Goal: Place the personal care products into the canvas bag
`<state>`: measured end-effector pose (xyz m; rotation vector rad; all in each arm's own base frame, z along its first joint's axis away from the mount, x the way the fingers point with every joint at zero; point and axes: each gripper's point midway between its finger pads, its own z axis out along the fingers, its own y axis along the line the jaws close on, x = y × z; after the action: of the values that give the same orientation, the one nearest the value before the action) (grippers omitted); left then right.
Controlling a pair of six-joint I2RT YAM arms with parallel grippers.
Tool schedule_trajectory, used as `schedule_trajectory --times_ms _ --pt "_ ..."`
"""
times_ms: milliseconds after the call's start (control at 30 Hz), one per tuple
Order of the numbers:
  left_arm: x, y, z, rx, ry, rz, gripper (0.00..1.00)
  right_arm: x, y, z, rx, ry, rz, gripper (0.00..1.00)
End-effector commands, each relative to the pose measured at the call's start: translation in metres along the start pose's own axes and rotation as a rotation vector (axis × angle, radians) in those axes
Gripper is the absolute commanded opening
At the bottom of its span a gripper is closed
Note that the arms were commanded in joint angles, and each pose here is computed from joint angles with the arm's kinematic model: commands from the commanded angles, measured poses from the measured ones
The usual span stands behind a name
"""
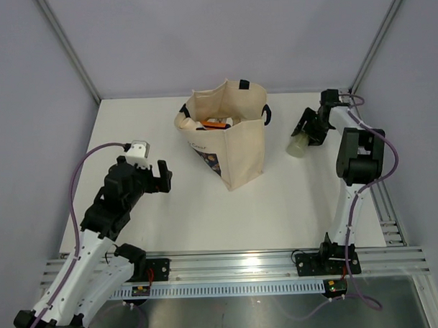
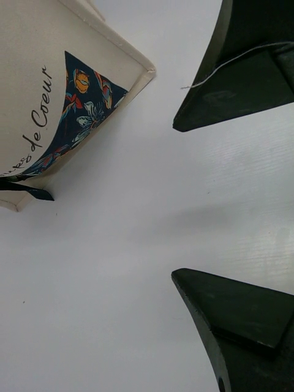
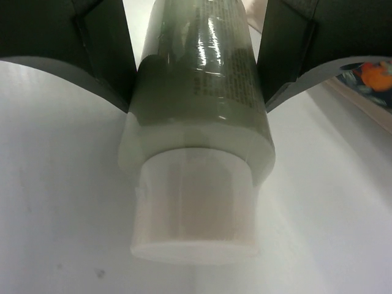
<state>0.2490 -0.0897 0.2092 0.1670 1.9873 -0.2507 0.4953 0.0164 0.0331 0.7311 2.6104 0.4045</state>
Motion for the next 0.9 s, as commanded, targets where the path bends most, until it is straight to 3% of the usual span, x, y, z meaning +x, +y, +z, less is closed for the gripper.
schedule_trajectory --times_ms 0,167,200,733,867 --pt "-0.019 -0.006 -0.004 0.034 -0.08 -0.001 0.99 -0.006 0.02 -0.058 -0.201 -0.005 -0.174 0.41" --pt "-0.021 -0.007 -0.006 0.038 -0.09 -0.003 0.99 0.011 0.019 -0.089 -0.38 0.016 -0.208 0.06" --pt "-0.022 -0.007 -0.006 0.039 -0.093 -0.005 0.99 0.008 0.024 -0.101 -0.405 -0.016 -0.222 0.05" --pt "-0.022 -0.006 -0.007 0.038 -0.098 -0.002 0.99 0.024 0.035 -0.153 -0.626 -0.1 -0.248 0.0" --pt "-0.022 -0.006 -0.007 0.034 -0.095 0.0 0.99 0.015 0.055 -0.186 -0.711 -0.202 -0.329 0.0"
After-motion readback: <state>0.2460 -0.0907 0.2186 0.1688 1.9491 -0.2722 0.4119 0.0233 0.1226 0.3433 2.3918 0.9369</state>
